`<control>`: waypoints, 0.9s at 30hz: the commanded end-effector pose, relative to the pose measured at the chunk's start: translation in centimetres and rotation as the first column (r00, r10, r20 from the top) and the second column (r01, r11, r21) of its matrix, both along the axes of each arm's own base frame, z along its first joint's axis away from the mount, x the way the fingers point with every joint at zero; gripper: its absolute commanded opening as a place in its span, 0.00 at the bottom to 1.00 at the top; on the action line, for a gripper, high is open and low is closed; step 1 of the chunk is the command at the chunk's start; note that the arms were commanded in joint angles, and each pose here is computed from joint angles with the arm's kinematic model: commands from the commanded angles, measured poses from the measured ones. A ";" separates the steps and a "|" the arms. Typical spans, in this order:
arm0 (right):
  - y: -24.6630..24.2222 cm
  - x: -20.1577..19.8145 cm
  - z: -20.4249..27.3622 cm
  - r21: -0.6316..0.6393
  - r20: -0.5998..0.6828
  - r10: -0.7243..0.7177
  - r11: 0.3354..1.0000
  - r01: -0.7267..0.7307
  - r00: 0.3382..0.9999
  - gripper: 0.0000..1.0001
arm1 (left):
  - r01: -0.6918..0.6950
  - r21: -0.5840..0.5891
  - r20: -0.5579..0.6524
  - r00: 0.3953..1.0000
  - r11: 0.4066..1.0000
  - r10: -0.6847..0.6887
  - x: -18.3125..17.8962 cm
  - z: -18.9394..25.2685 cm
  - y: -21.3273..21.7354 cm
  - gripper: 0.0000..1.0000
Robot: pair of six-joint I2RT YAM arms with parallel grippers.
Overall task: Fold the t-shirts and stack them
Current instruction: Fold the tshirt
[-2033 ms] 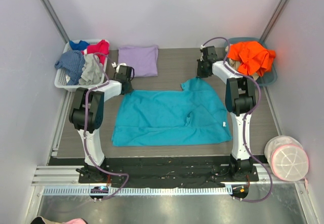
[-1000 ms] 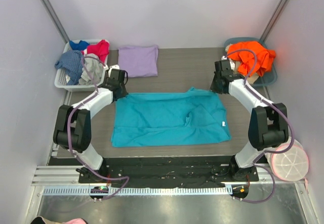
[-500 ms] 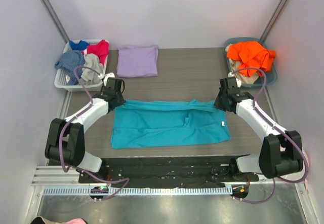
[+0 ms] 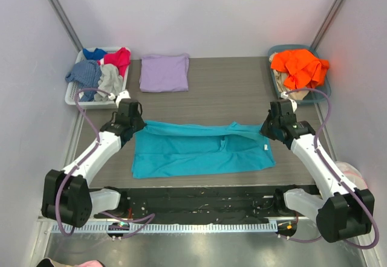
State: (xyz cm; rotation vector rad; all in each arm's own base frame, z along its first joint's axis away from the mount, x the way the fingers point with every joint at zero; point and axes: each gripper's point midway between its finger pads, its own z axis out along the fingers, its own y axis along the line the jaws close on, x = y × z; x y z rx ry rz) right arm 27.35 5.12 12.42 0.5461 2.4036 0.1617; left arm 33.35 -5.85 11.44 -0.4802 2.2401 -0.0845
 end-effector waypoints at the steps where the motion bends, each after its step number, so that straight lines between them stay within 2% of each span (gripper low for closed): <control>1: -0.2 -1.3 0.0 0.011 -0.003 -0.025 1.000 0.025 1.000 0.01 | -0.004 -0.056 0.009 1.000 0.998 0.005 -1.7 0.1 -0.2 0.00; 8: -1.0 -2.1 -0.5 0.003 -0.003 -0.080 0.997 0.080 0.997 0.01 | 0.004 -0.107 0.037 0.999 0.994 0.000 -3.8 0.7 -0.5 0.00; 18: -1.4 -2.5 -1.5 -0.014 -0.033 -0.103 0.995 0.103 0.994 0.02 | -0.005 -0.147 -0.015 1.000 0.989 0.003 -6.5 -1.2 -0.7 0.00; 25: -1.3 -2.6 -1.9 -0.015 -0.045 -0.097 0.995 0.096 0.994 0.02 | -0.089 -0.212 -0.052 0.995 0.973 0.080 -9.0 -3.1 -0.4 0.06; 27: -1.3 -2.6 -2.0 -0.018 -0.051 -0.096 0.995 0.095 0.994 0.02 | -0.124 -0.209 -0.070 0.991 0.970 0.112 -9.9 -3.7 0.1 0.13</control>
